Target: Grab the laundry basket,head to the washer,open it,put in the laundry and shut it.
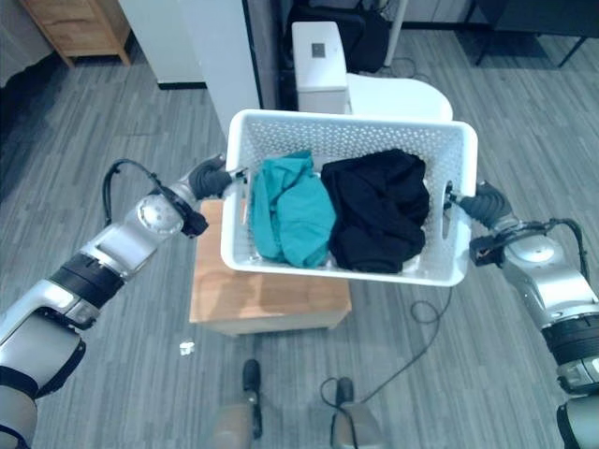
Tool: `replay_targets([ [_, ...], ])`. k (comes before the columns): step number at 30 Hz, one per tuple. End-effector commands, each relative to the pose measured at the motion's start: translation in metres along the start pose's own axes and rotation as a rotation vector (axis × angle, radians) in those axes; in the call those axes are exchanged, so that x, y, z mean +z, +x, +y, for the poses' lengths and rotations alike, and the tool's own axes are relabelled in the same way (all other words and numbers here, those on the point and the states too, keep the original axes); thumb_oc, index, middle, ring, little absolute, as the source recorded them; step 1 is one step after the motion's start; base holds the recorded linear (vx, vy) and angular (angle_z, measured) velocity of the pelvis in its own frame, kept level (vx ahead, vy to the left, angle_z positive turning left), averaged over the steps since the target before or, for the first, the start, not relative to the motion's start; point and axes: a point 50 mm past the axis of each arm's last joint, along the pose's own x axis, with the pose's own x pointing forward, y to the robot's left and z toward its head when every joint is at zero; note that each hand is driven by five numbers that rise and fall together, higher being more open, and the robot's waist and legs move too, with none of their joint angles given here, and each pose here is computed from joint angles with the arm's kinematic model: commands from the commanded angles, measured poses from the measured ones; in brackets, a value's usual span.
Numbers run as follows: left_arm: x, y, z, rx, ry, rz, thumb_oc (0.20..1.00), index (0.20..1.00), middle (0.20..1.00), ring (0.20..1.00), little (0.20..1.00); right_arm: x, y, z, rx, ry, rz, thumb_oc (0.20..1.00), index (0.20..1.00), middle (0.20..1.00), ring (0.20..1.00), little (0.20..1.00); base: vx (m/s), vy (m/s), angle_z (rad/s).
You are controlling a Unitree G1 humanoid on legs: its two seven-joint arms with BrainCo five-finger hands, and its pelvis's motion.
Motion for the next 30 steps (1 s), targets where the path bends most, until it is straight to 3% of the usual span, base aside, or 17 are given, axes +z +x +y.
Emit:
replay_targets([
  [1, 0.017, 0.012, 0.034, 0.124, -0.064, -0.051, 0.2, 0.2, 0.2, 0.2, 0.2, 0.01, -0.013, -0.039, -0.13, 0.061, -0.058, 0.2, 0.2, 0.2, 0.2, 0.2, -0.11, -0.033, 0.09],
  [6, 0.024, 0.017, 0.047, 0.156, -0.056, -0.054, 0.2, 0.2, 0.2, 0.2, 0.2, 0.027, -0.003, -0.045, -0.153, 0.048, -0.091, 0.2, 0.2, 0.2, 0.2, 0.2, -0.16, 0.145, -0.05],
  [15, -0.002, 0.01, 0.057, 0.173, -0.058, 0.031, 0.2, 0.2, 0.2, 0.2, 0.2, 0.035, 0.005, -0.034, -0.117, 0.033, -0.095, 0.2, 0.2, 0.2, 0.2, 0.2, -0.07, 0.272, -1.06],
  [20, -0.014, 0.007, 0.07, 0.227, -0.059, 0.078, 0.2, 0.2, 0.2, 0.2, 0.2, 0.016, -0.005, -0.035, -0.16, 0.066, -0.086, 0.2, 0.2, 0.2, 0.2, 0.2, -0.58, 0.521, -1.12],
  [26, -0.012, 0.007, 0.078, 0.255, -0.048, 0.093, 0.2, 0.2, 0.2, 0.2, 0.2, 0.016, -0.002, -0.039, -0.182, 0.064, -0.086, 0.2, 0.2, 0.2, 0.2, 0.2, -0.36, 0.185, -1.03],
  [30, -0.017, -0.003, 0.103, 0.323, -0.061, 0.114, 0.2, 0.2, 0.2, 0.2, 0.2, 0.023, 0.015, -0.02, -0.123, 0.062, -0.084, 0.2, 0.2, 0.2, 0.2, 0.2, -0.3, 0.075, -1.32],
])
